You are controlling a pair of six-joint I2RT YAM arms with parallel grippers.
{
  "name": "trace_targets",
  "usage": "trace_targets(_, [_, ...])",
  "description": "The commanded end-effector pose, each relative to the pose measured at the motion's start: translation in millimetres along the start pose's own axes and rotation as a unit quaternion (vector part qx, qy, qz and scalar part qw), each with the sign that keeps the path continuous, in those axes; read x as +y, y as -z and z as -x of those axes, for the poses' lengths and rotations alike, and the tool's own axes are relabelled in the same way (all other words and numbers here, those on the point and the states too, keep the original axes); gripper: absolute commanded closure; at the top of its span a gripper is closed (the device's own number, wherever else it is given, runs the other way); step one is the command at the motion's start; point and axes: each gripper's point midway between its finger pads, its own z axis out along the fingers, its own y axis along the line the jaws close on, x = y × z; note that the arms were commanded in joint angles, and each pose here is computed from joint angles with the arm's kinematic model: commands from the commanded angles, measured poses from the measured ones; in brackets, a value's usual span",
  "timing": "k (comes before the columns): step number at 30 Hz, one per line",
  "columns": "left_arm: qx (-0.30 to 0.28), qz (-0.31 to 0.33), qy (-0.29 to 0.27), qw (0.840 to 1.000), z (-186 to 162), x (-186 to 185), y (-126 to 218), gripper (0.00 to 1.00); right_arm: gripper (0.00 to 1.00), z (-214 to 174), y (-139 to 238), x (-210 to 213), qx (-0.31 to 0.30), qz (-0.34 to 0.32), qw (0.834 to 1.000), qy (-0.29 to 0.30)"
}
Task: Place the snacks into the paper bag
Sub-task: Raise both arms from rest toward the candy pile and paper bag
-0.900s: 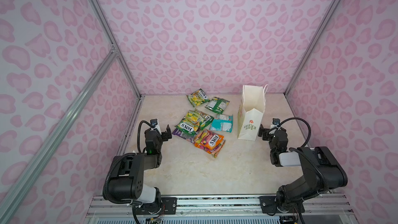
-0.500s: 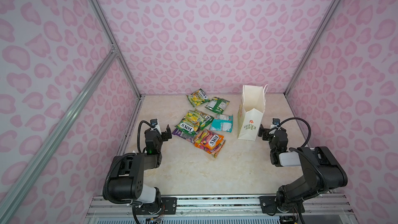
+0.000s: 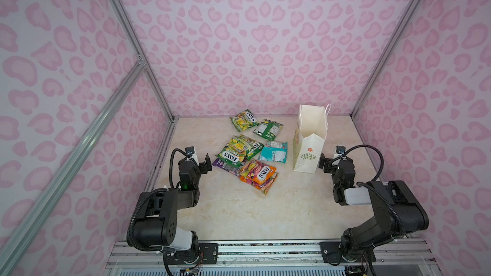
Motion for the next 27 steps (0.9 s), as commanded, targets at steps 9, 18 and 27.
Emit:
trace_targets(9, [-0.017,0.007,0.001,1.000,7.9,3.4,2.1,0.02,0.00,1.6,7.8,-19.7,-0.021,-0.024,0.998,-0.045])
trace_targets(18, [-0.009,0.130,0.176,0.976,84.1,18.2,56.8,0.02,0.00,76.8,65.0,-77.4,-0.084,-0.156,0.959,-0.222])
trace_targets(27, [0.094,-0.074,0.303,0.946,124.8,-54.5,107.3,0.02,0.00,155.3,95.3,-79.5,-0.075,-0.048,0.899,-0.428])
